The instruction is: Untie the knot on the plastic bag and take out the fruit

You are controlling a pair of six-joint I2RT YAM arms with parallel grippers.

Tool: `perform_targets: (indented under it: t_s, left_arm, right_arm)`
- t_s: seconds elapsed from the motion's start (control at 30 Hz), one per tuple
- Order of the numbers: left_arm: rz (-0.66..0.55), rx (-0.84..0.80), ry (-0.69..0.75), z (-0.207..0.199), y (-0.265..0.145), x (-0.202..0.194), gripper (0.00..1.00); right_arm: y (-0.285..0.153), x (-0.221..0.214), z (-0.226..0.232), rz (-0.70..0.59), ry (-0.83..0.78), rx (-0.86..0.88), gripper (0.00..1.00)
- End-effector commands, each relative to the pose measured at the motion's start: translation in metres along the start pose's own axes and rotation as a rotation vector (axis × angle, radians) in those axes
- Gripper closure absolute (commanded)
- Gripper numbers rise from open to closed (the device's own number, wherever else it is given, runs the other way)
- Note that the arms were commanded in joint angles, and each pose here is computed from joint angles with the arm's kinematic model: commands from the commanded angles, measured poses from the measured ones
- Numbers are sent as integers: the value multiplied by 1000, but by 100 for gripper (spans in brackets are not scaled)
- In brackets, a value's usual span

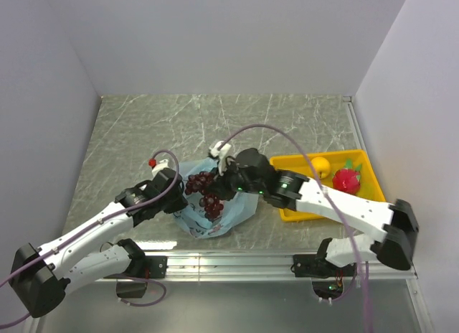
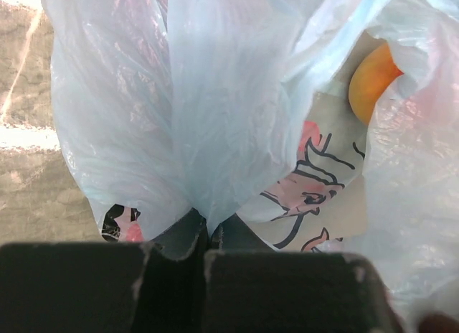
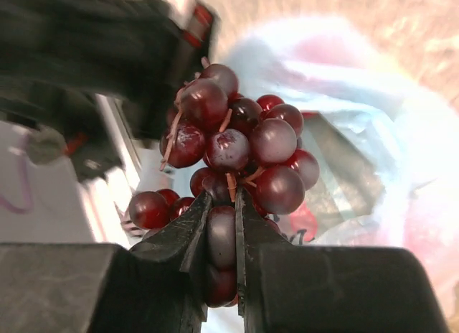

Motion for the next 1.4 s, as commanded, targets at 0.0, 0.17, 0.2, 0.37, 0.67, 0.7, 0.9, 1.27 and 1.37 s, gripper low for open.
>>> perform_targets:
  t_s: [0.0, 0.17, 0.2, 0.37, 0.67, 0.7, 0.9, 1.27, 1.37]
  left_arm:
    - [-48, -44, -11, -13, -6, 12, 99]
    - [-45, -51, -13, -10, -7, 9, 99]
    - [-44, -48, -11, -9, -7, 9, 99]
    - [-44, -57, -12, -8, -11, 8, 100]
    - [-59, -95, -7, -14, -21, 14, 100]
    - [-57, -97, -5, -14, -21, 14, 100]
    - [-50, -98, -4, -13, -22, 13, 99]
    - [-59, -111, -10, -15, -28, 16, 100]
    - [-61, -126, -13, -19, -31, 19, 100]
  right_arm:
    - [-39, 39, 7, -174, 12, -18, 100]
    - [-102, 70, -3, -465, 71, -221, 100]
    - [-110, 72, -9, -498, 96, -296, 100]
    - [-142, 50, -47, -496, 207, -663, 100]
    - [-161, -74, -119, -258, 476, -1098, 100]
    - [-164, -84, -125, -250, 516, -1134, 100]
    - [-156, -109, -133, -152, 596, -1133, 28]
    - [-163, -21, -86, -295, 458, -741, 20]
    - [-145, 11, -49, -305, 359, -549, 24]
Point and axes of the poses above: each gripper's point midway between its finger pads, its own y axis out along the fingers, its own z axis along the line the jaws close on, x = y × z, the point moved 9 cm from there along -y, back along the fingers, and after that the axes turned 3 degrees about -y, right-handed, at the moved point
